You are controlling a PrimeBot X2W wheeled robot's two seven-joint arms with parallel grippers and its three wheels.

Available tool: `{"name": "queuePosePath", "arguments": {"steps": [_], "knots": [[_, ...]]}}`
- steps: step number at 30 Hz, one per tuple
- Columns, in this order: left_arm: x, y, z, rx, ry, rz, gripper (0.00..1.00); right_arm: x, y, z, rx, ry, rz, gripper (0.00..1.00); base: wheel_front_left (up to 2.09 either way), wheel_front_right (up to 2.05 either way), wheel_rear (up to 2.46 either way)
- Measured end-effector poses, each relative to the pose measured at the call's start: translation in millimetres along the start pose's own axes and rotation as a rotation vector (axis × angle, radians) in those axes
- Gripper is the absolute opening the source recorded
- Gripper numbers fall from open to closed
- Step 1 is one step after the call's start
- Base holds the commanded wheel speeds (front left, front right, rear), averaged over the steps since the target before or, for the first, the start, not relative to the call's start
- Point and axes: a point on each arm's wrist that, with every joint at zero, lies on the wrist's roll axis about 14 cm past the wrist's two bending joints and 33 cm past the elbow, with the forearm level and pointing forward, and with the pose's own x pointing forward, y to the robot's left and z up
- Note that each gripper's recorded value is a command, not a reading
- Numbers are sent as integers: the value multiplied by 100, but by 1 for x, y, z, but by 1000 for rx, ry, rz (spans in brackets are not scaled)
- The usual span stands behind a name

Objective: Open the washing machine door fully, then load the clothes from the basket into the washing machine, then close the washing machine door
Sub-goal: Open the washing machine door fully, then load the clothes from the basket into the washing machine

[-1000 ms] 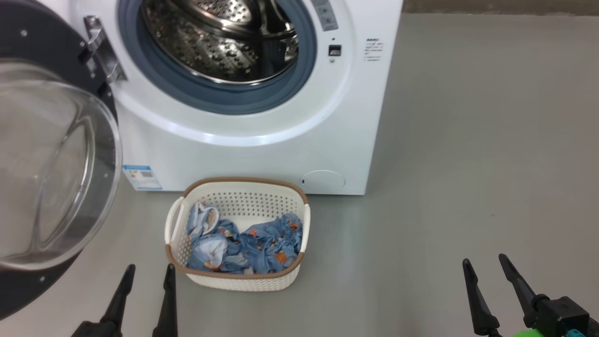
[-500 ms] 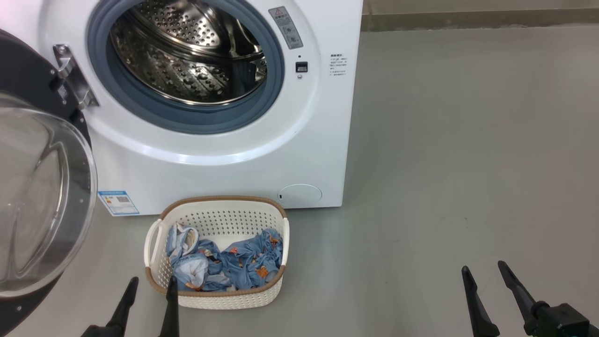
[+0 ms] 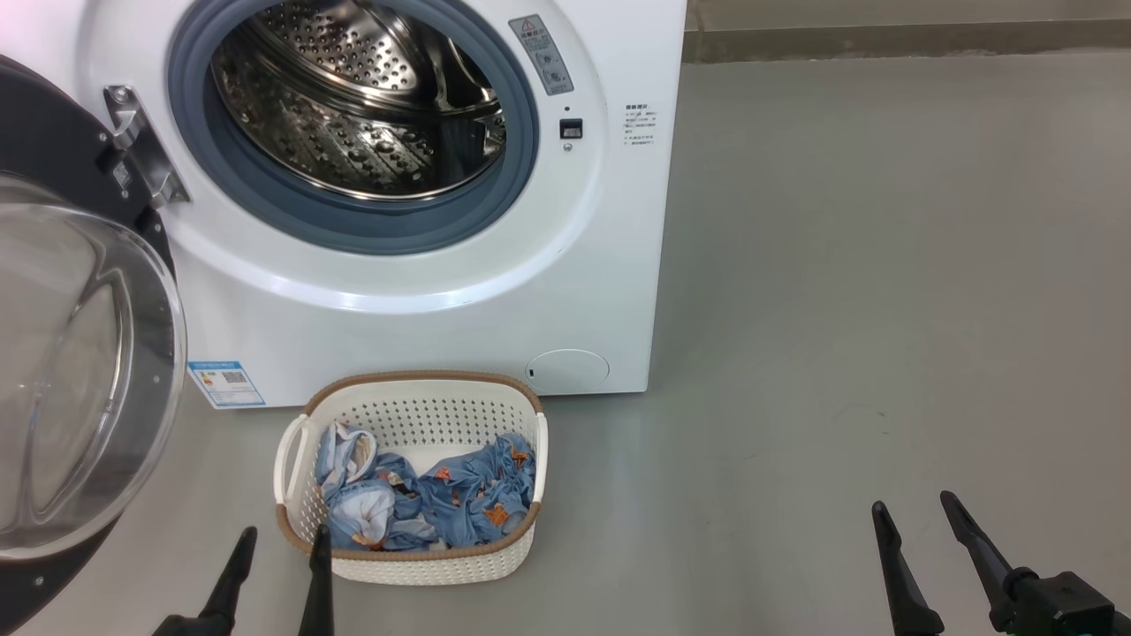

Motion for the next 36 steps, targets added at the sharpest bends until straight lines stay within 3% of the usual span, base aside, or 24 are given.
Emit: {"name": "queuePosePath", "arguments": {"steps": [20,36], "knots": [[-1,0,-1,16,4,5,100,-1,0,1,0,-3,0,100,10,-10,0],[0,1,-3,29,11,6,100,1,0,0,2,0,1,100,153,-153,0]]}}
